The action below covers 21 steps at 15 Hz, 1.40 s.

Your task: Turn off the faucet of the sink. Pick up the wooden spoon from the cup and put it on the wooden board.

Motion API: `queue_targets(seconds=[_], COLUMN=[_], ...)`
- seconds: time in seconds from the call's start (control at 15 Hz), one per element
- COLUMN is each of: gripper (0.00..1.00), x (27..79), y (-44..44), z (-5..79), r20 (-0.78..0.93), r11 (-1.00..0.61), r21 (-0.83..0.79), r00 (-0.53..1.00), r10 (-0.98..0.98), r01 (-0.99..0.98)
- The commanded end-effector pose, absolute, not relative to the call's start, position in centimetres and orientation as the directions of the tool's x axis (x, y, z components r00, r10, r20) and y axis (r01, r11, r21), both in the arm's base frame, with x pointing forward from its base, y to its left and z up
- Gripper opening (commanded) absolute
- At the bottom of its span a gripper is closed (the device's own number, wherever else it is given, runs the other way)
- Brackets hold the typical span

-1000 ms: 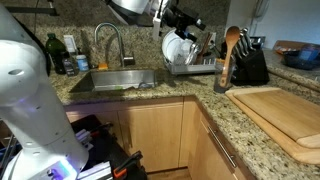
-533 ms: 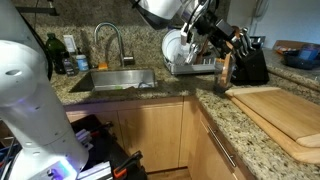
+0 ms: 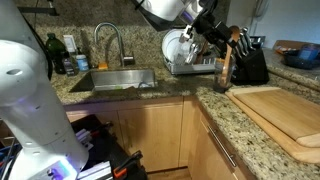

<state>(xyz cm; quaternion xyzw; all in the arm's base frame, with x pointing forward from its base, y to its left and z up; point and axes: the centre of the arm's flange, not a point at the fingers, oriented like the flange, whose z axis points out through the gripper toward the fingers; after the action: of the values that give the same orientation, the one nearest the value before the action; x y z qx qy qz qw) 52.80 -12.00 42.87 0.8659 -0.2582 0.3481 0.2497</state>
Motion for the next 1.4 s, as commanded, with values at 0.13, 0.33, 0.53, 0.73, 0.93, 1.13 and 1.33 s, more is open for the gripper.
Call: queue_targets(seconds=[0.13, 0.33, 0.53, 0.73, 0.93, 1.13, 1.33], gripper=[1.00, 1.00, 1.00, 1.00, 1.00, 1.00, 1.00], x=[59.5, 57.6, 57.3, 59.6, 62.0, 64.2, 64.0], y=[-13.4, -12.0, -11.2, -9.9, -8.6, -8.3, -7.9], z=[39.4, 39.4, 39.0, 35.8, 34.4, 33.5, 34.5], r20=[0.759, 0.750, 0.748, 0.749, 0.768, 0.811, 0.826], r11=[-0.918, -0.908, -0.908, -0.911, -0.856, -0.774, -0.775], r21=[0.147, 0.143, 0.158, 0.262, 0.407, 0.474, 0.442], r00=[0.637, 0.642, 0.647, 0.662, 0.627, 0.550, 0.542], r10=[-0.134, -0.159, -0.147, -0.016, 0.131, 0.197, 0.155], r01=[-0.368, -0.393, -0.388, -0.318, -0.319, -0.421, -0.452])
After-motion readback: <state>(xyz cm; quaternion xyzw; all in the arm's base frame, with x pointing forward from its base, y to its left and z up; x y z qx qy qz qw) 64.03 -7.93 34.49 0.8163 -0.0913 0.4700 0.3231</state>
